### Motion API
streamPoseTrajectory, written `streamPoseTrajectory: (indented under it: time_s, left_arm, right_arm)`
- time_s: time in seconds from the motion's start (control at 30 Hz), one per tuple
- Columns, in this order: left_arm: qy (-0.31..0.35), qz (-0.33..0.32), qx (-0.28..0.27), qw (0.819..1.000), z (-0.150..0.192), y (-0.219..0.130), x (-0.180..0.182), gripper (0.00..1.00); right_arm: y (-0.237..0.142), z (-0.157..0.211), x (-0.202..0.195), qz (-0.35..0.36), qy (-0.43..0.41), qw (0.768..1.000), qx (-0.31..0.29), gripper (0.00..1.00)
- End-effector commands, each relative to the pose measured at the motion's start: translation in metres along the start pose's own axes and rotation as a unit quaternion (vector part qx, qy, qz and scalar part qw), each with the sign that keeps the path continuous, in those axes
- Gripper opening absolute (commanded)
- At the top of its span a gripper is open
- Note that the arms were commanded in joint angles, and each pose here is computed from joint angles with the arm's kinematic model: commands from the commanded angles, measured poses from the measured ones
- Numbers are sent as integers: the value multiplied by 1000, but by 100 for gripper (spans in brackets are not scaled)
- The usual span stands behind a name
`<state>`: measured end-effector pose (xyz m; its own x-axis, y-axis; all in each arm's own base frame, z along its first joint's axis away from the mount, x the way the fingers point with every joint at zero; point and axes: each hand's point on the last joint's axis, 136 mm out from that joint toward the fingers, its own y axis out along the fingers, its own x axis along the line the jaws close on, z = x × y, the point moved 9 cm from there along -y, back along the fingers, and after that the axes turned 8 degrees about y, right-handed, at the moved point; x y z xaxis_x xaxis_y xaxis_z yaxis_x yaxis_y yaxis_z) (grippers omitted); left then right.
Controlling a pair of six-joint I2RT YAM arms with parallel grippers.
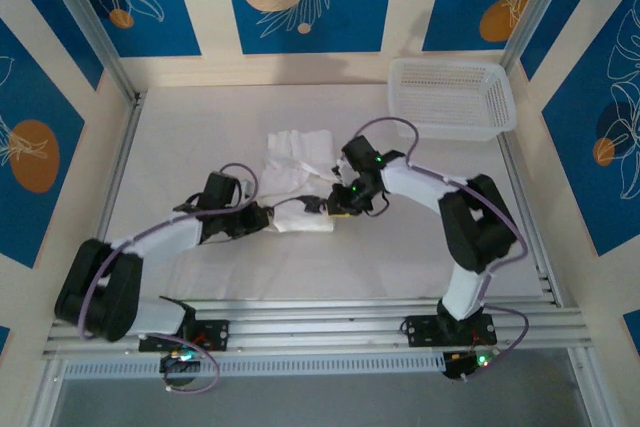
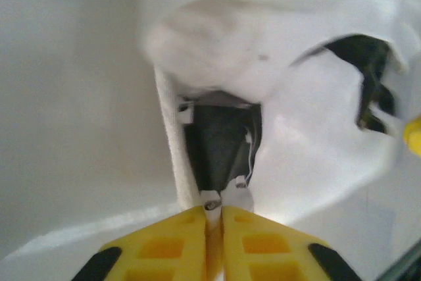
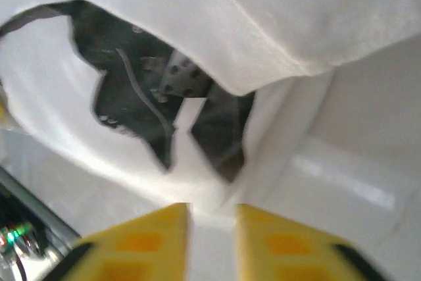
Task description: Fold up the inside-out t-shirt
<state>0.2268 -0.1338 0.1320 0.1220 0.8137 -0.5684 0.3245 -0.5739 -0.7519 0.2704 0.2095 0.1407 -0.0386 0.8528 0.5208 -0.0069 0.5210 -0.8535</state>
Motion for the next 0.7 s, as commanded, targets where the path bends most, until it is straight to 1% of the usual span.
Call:
streamPoseTrajectory:
  time_s: [0.0, 0.03, 0.07, 0.1, 0.13, 0.2, 0.3, 0.47, 0.6, 0.63, 0.67]
  left_arm:
    - [-18, -21, 15, 1000, 20, -8, -7, 50]
    - [-17, -23, 10, 1000, 20, -11, -9, 57]
    - [-17, -24, 0, 1000, 19, -15, -11, 62]
    - [-16, -27, -11, 999, 16, -18, -12, 65]
    - [-16, -32, -19, 999, 14, -19, -13, 65]
    - [-16, -48, -32, 998, 7, -20, -14, 65]
    - [-23, -59, -51, 997, -5, -13, -14, 64]
    - [-36, -59, -76, 995, -23, 4, -14, 63]
    - [-47, -80, -95, 991, -34, 13, -9, 62]
    - [-51, -83, -97, 991, -35, 15, -7, 60]
    - [-53, -82, -98, 990, -38, 17, -7, 58]
  right_arm:
    - [-7, 18, 2, -28, 13, 999, -17, 43]
    - [-13, 21, 2, -29, 21, 999, -25, 47]
    - [-20, 22, 1, -33, 32, 998, -39, 48]
    - [-28, 22, -2, -40, 47, 996, -58, 49]
    - [-34, 21, -5, -47, 66, 994, -76, 50]
    - [-42, 13, -19, -66, 116, 984, -117, 51]
    - [-42, -2, -31, -77, 152, 975, -143, 52]
    - [-21, -31, -33, -87, 156, 976, -127, 52]
    - [-6, -41, -36, -91, 167, 975, -117, 51]
    - [-5, -42, -36, -95, 167, 975, -114, 49]
    - [-5, -42, -35, -99, 164, 975, -114, 43]
